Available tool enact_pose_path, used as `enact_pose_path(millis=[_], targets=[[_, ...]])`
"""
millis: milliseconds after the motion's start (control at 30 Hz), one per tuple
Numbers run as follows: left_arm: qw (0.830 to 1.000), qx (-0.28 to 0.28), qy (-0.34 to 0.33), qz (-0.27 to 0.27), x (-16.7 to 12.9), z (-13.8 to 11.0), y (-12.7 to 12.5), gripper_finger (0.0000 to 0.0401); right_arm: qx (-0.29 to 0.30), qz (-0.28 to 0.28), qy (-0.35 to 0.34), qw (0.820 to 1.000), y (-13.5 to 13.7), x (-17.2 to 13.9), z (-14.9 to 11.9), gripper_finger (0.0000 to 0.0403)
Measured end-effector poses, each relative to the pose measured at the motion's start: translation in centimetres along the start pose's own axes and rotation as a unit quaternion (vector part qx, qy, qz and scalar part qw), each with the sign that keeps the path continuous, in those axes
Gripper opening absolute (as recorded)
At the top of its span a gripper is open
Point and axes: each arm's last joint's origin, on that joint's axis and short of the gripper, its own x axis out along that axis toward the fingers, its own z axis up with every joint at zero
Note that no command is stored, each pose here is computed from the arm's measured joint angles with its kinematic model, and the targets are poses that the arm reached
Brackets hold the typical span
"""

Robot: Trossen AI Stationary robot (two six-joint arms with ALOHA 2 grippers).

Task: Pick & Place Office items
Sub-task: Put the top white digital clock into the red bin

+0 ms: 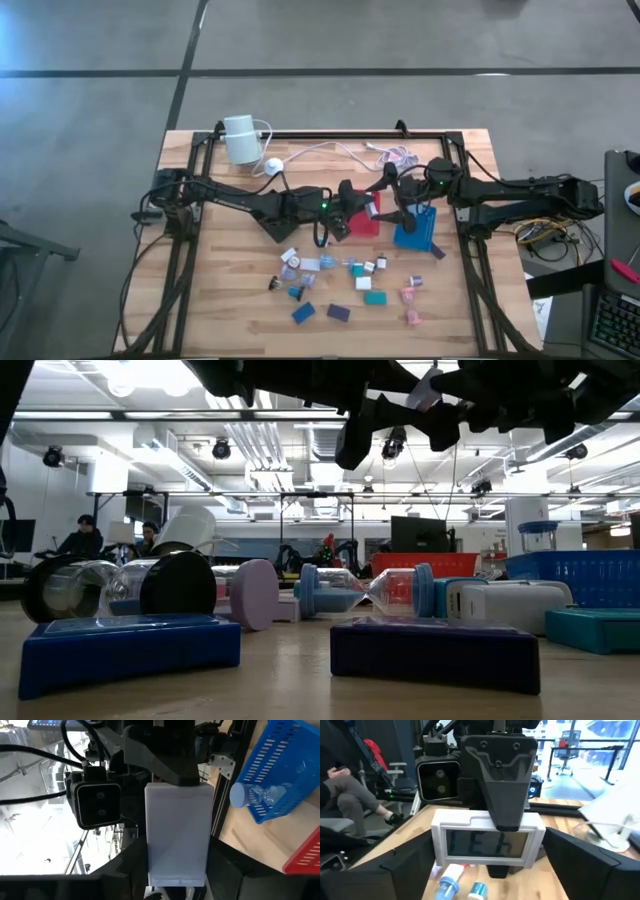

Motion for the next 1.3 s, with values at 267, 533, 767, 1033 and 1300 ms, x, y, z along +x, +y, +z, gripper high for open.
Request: enact_pose_path(millis=[267, 533, 767, 1033, 1300], targets=[[1.0, -0.03, 0.002, 0.008, -0.6, 0.0, 0.6, 0.0157, -0.015, -0.013, -0.01, 1.0, 0.2, -0.7, 0.3, 0.0356], [0.995, -0.097, -0.015, 0.024, -2.9, -0.1, 2.3, 0.0157, -0.013, -0.032, -0.009, 0.999, 0.3, -1.6, 0.1, 0.0337], [0.967, -0.24, -0.074, 0.044, -8.4, -1.1, 5.0, 0.0157, -0.002, -0.086, 0.04, 0.995, 0.6, -2.7, -0.4, 0.0319], [0.919, -0.383, -0.086, 0.031, -15.0, -2.8, 5.4, 0.016, -0.069, -0.129, 0.029, 0.989, 1.4, -4.6, -0.8, 0.0246], [0.883, -0.458, -0.094, 0.041, -19.5, -4.3, 3.1, 0.0161, -0.077, -0.135, -0.024, 0.988, 2.5, -6.7, -0.7, 0.0113]])
